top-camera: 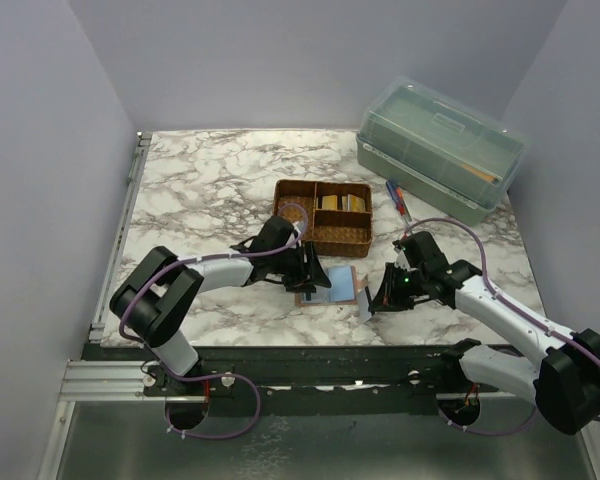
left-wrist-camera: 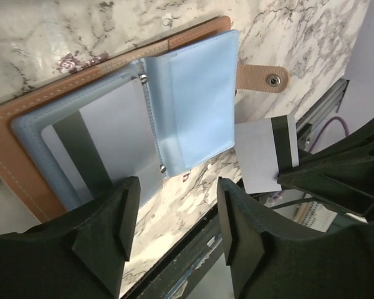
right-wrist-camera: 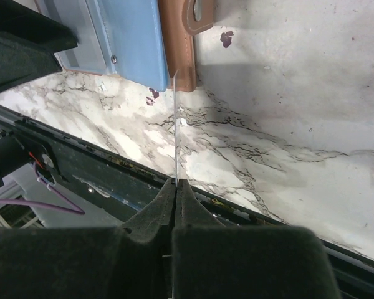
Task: Put the credit cards into the card holder
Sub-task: Insert the credit card into the card holder.
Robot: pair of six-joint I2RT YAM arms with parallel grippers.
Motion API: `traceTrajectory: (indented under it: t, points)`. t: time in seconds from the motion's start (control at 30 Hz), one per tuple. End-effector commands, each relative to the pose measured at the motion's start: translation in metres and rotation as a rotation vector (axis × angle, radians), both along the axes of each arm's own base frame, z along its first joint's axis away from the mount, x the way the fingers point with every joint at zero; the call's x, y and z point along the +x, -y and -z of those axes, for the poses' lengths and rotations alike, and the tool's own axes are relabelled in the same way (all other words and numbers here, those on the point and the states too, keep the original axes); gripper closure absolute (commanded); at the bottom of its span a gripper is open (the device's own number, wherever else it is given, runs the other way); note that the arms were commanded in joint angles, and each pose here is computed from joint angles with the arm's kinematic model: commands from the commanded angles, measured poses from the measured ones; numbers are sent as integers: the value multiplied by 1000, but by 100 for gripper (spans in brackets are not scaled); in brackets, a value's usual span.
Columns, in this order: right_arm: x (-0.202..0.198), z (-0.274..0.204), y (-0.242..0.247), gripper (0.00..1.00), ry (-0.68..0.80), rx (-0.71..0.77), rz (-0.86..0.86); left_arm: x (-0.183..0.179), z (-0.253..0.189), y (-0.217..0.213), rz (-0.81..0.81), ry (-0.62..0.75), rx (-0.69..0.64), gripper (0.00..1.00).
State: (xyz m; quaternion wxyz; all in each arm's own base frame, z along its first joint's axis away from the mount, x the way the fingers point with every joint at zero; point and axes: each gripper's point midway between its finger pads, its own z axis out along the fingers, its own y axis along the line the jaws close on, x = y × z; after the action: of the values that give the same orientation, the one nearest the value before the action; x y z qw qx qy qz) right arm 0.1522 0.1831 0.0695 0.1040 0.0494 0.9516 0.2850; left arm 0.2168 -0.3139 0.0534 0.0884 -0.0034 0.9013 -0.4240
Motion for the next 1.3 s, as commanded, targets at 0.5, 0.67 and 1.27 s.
traceTrajectory:
  t: [0.5, 0.67, 1.27]
  points:
    - [10, -13, -28, 100, 80, 154, -80, 17, -5, 41, -76, 10, 149, 41]
    - [8, -14, -28, 100, 84, 165, -90, 20, -14, 52, -62, 27, 127, 41]
    - [6, -14, -31, 100, 69, 178, -106, 22, -8, 53, -23, 95, 205, 56]
